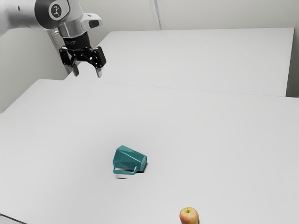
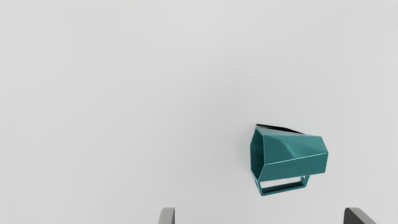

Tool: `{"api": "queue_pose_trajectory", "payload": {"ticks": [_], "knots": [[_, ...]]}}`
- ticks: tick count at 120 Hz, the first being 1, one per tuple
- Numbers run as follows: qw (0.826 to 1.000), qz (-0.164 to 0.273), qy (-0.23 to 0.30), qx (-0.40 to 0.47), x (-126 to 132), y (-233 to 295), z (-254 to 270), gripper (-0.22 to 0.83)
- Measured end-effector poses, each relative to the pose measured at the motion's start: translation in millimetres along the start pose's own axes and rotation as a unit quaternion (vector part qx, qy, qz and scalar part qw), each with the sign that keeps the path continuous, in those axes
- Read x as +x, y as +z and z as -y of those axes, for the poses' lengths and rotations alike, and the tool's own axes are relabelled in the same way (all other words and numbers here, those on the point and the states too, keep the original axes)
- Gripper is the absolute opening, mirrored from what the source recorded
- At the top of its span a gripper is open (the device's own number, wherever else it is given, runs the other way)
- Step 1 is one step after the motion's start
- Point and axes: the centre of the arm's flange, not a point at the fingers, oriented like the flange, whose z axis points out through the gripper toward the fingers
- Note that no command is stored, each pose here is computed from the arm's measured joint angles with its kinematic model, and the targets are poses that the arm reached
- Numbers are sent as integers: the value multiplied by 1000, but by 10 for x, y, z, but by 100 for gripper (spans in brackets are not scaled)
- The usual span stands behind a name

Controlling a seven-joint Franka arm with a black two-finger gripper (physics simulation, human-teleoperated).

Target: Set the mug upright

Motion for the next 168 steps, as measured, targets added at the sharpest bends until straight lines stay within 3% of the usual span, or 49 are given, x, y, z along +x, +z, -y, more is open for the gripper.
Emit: {"api": "queue_pose_trajectory", "payload": {"ticks": [56,95,132,168], "knots": [[1000,-1,14,-7,-215,139,-41,60],[995,1,-9,-102,-340,659,421,60],[982,-16,8,-190,-486,1200,411,60],[956,-22,9,-293,-659,1864,586,60]]}}
